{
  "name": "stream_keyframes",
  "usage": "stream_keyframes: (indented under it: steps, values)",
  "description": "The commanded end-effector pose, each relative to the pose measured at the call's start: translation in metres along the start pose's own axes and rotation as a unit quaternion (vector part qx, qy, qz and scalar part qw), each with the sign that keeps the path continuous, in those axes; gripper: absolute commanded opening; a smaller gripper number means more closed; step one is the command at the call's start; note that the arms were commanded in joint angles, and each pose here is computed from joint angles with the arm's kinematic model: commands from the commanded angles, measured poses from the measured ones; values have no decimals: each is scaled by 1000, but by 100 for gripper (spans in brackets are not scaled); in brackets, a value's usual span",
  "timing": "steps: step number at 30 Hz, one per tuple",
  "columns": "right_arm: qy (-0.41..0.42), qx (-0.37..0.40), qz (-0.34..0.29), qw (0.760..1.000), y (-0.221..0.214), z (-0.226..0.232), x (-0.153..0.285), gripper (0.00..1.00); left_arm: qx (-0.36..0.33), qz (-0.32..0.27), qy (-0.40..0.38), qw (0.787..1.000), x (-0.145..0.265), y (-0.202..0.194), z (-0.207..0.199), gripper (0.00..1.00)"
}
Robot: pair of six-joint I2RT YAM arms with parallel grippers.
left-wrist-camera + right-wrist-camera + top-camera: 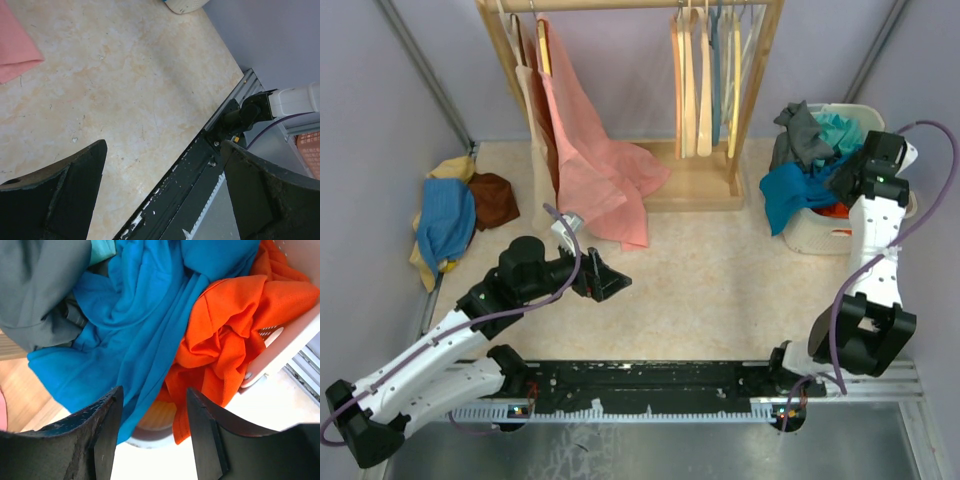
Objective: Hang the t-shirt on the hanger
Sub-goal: Pick up the T-shirt and place it in the bin.
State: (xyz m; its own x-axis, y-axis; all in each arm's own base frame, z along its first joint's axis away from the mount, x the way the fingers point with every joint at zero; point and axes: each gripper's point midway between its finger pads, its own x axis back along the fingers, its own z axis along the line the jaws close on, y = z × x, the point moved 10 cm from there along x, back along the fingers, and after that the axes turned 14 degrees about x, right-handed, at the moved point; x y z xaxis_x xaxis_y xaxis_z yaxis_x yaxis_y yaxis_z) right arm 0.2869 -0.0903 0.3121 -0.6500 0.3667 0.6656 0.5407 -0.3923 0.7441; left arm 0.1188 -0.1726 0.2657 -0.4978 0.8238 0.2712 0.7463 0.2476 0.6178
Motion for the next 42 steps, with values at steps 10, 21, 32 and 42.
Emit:
stream_keyframes:
  steps: [10, 21, 32, 42]
  values:
    - [-10, -6, -6, 1000, 16, 2, -42, 51, -21, -27, 2, 999, -2, 0, 5, 99]
    - [21, -17, -28, 999, 31, 9, -37, 1, -21, -31, 5, 999, -4, 2, 5, 99]
    - [88, -40, -142, 985, 64, 12, 49, 0, -24, -42, 12, 999, -1, 9, 0, 99]
    - [209, -41, -272, 938, 81, 16, 169, 0, -29, -55, 24, 998, 6, 15, -4, 99]
